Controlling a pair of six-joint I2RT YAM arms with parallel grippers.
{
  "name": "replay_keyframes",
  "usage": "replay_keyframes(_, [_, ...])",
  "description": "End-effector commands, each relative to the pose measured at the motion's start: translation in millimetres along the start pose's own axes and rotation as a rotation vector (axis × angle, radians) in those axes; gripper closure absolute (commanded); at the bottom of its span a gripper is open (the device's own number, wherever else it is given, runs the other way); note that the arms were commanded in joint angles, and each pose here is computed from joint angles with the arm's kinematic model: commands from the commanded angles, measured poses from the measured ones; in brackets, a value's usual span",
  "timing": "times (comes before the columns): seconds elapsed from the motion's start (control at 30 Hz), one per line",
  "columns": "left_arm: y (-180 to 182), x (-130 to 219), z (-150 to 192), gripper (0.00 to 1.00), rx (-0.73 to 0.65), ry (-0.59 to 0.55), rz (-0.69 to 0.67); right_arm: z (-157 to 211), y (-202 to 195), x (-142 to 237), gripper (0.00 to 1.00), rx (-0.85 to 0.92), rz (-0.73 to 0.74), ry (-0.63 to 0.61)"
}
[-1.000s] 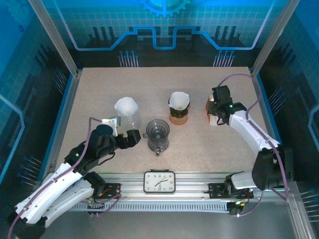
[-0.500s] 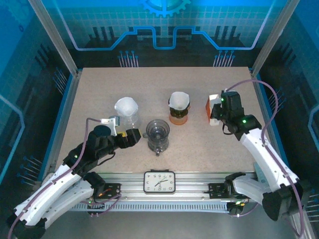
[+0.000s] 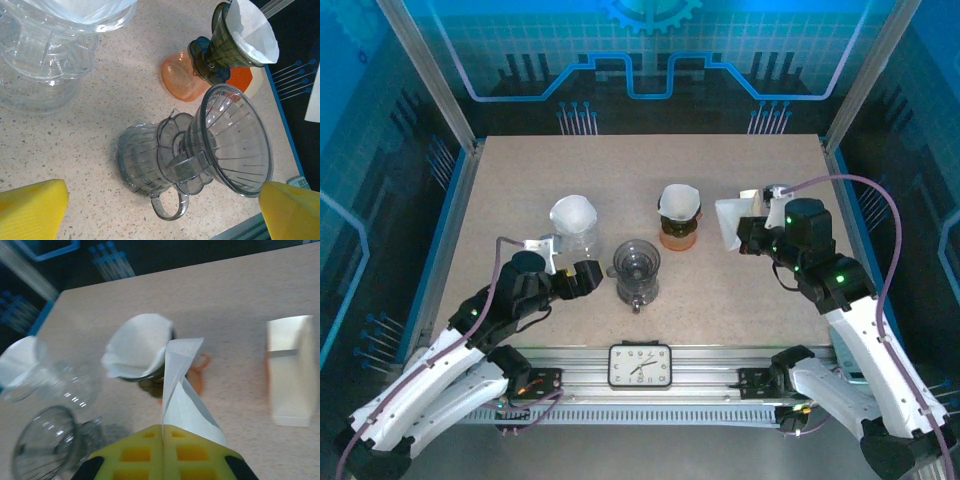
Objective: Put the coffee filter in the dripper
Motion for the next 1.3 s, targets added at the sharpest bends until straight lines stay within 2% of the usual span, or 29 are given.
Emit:
replay_keyframes(0.0, [-4, 6, -5, 0.01, -0.022, 0.008, 0.003, 7, 24, 4, 1.0, 0.061, -0.154, 0.152])
replay_keyframes(0.2, [-9, 9, -8, 0.01, -0.069, 0.059, 0.029, 31, 61, -3, 1.0, 0.2, -0.201, 0.385])
replay_keyframes(0.47, [-18, 6, -9, 0.01, -0.085, 0.113, 0.105, 43, 97, -9, 1.0, 0.344, -0.11, 0.577])
replay_keyframes(0.77, [-21, 1, -4, 0.01, -0.089, 0.177, 0.158, 47, 130, -35, 1.0, 0.48, 0.057, 0.699])
replay_keyframes(0.9, [-19, 1, -1, 0.01, -0.095, 0.202, 0.141, 48, 144, -51, 1.0, 0.552, 0.135, 0.734])
replay_keyframes(1.27, [-17, -2, 4, 0.01, -0.084, 0.243, 0.146, 58, 173, -89, 1.0, 0.66, 0.211, 0.824])
Point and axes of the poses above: each hand's point on the last joint's axis, 136 mm out from that joint toward the fingers, its own x axis back along the fingers, its own y axis along the line the jaws close on, z = x × y, the point moved 10 cm from there along x, back along the fingers, and after that the axes turned 15 degrees about -x, right-handed, at the moved point
